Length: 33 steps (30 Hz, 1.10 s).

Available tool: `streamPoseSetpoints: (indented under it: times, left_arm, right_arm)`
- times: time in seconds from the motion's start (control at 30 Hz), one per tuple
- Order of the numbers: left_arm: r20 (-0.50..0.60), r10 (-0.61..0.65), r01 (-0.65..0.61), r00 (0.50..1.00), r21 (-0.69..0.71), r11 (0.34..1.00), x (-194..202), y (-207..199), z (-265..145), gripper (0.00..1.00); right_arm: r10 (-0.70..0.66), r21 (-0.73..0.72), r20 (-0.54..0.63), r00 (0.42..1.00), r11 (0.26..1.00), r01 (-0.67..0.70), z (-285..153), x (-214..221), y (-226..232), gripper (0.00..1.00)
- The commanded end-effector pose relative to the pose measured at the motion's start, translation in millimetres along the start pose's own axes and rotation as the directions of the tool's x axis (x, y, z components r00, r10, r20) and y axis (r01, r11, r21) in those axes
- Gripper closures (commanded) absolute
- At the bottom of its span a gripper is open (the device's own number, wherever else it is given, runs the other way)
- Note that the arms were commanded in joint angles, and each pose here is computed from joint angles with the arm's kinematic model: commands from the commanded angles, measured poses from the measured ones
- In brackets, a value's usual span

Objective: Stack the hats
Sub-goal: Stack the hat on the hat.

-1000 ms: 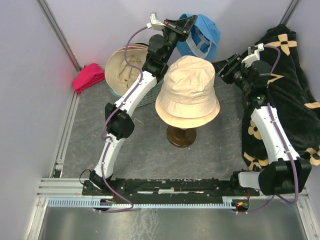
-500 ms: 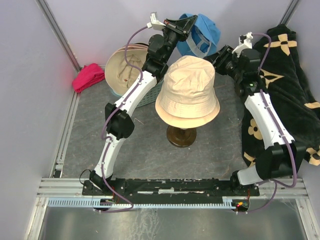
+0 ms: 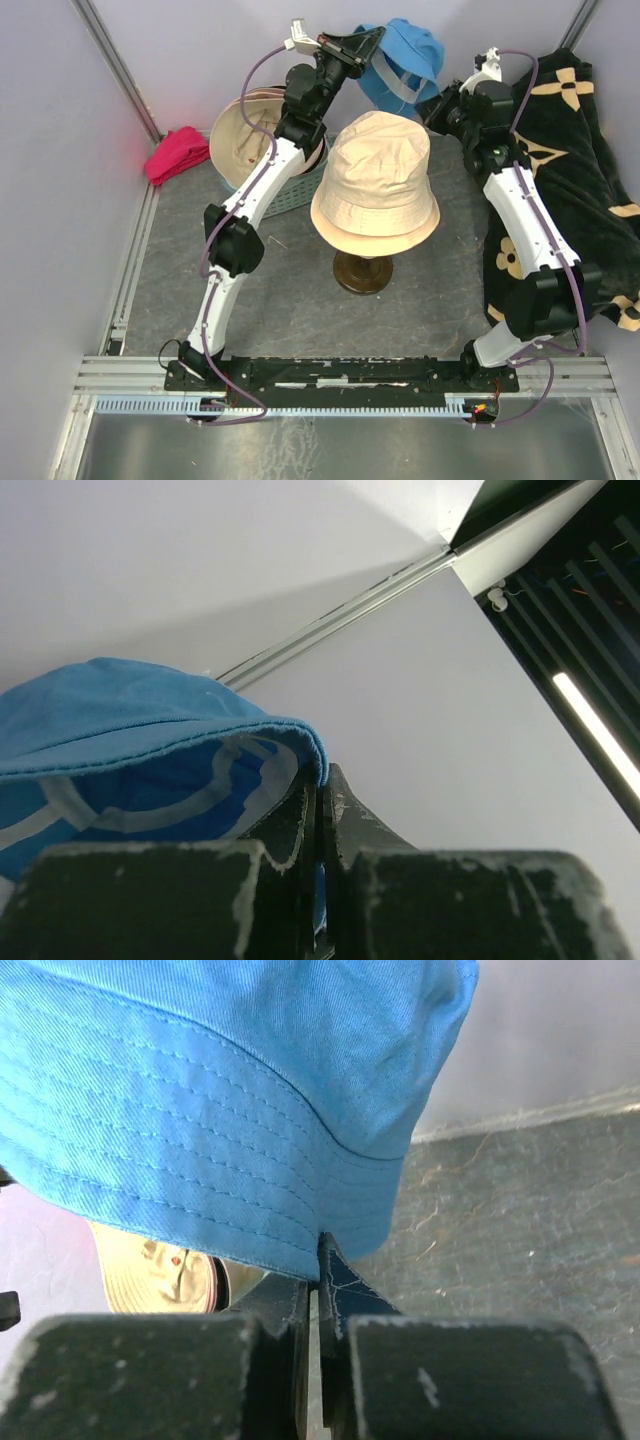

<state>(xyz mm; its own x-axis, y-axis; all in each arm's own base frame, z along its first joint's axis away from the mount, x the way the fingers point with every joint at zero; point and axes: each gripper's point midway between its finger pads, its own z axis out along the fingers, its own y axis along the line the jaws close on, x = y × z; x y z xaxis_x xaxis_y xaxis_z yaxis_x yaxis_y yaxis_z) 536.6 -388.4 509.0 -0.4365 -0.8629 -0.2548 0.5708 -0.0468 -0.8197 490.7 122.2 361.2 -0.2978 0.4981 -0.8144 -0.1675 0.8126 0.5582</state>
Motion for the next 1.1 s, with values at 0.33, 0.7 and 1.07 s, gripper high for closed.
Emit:
streamPoseSetpoints:
  times: [0.33,0.7,1.07]
  left_arm:
    - [-0.007,-0.005,0.006,1.0,0.26,0.966,-52.3,-132.7,-19.7,0.97]
    - [-0.044,0.012,0.002,0.999,0.306,0.952,-52.9,-154.9,-28.1,0.97]
    - [-0.08,0.073,-0.039,0.994,0.362,0.931,-50.8,-189.4,-44.1,0.97]
  right_arm:
    - [-0.171,0.036,0.206,0.964,0.985,0.167,-31.9,-74.4,24.4,0.98]
    - [-0.226,0.048,0.27,0.936,0.974,0.222,-55.7,-95.1,34.8,0.98]
    - [-0.269,0.054,0.314,0.911,0.963,0.265,-86.8,-108.1,45.7,0.98]
